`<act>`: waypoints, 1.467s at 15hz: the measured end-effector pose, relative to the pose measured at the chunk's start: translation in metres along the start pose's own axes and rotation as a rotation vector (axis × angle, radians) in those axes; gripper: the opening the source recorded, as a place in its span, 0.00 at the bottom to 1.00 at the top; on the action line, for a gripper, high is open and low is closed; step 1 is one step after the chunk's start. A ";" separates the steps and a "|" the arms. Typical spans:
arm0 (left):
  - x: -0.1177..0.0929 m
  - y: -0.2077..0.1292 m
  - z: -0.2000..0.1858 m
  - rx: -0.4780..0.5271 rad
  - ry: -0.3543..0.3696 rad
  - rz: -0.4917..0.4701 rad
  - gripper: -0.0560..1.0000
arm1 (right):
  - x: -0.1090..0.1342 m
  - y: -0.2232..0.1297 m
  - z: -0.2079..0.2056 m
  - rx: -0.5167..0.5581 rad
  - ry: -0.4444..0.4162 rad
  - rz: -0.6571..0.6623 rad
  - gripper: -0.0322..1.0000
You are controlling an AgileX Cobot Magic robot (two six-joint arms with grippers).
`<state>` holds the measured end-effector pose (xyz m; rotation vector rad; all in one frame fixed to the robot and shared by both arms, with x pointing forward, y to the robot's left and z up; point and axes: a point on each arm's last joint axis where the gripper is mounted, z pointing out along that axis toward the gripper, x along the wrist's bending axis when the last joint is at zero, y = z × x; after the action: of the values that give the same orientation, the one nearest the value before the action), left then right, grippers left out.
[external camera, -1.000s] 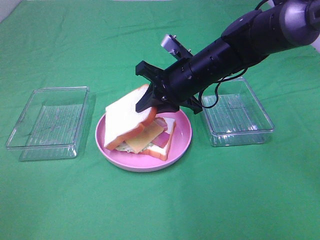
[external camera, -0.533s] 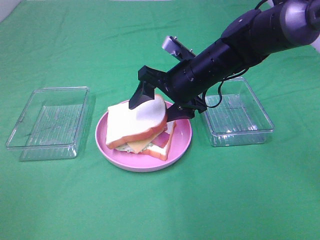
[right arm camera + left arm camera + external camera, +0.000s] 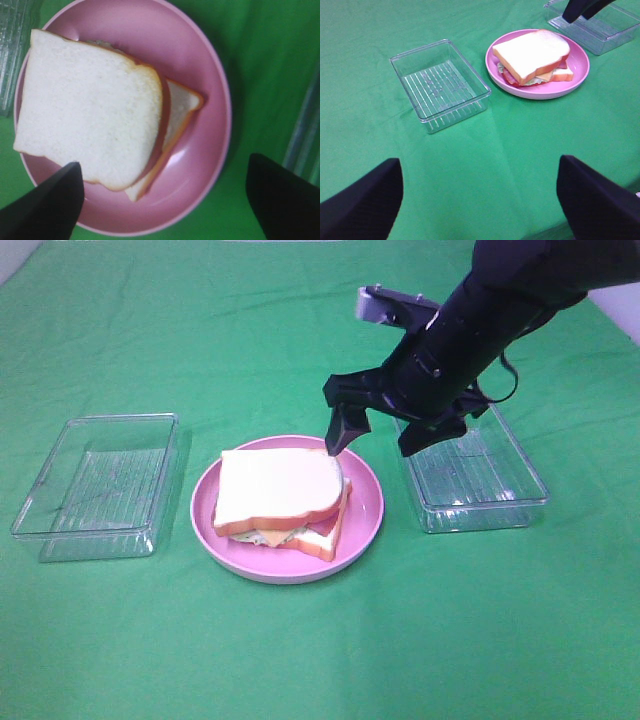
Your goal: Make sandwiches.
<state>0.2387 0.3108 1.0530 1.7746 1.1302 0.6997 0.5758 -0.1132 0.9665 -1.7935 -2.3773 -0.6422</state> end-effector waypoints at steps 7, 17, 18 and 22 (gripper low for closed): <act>-0.002 0.000 0.000 0.002 -0.022 0.011 0.80 | 0.017 -0.037 -0.127 -0.011 -0.131 -0.140 0.83; -0.004 0.000 0.000 0.003 -0.049 0.052 0.80 | -0.002 -0.210 -0.214 -0.104 -0.198 -0.214 0.83; -0.004 0.000 0.000 0.003 -0.049 0.052 0.80 | -0.005 -0.231 -0.216 -0.147 -0.193 -0.221 0.83; -0.005 0.000 0.000 0.003 -0.051 0.051 0.80 | -0.022 -0.304 -0.213 -0.342 -0.176 -0.287 0.81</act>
<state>0.2366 0.3067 1.0527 1.8190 1.0556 0.6793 0.2608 -0.2811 1.0702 -1.6973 -2.8204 -1.0172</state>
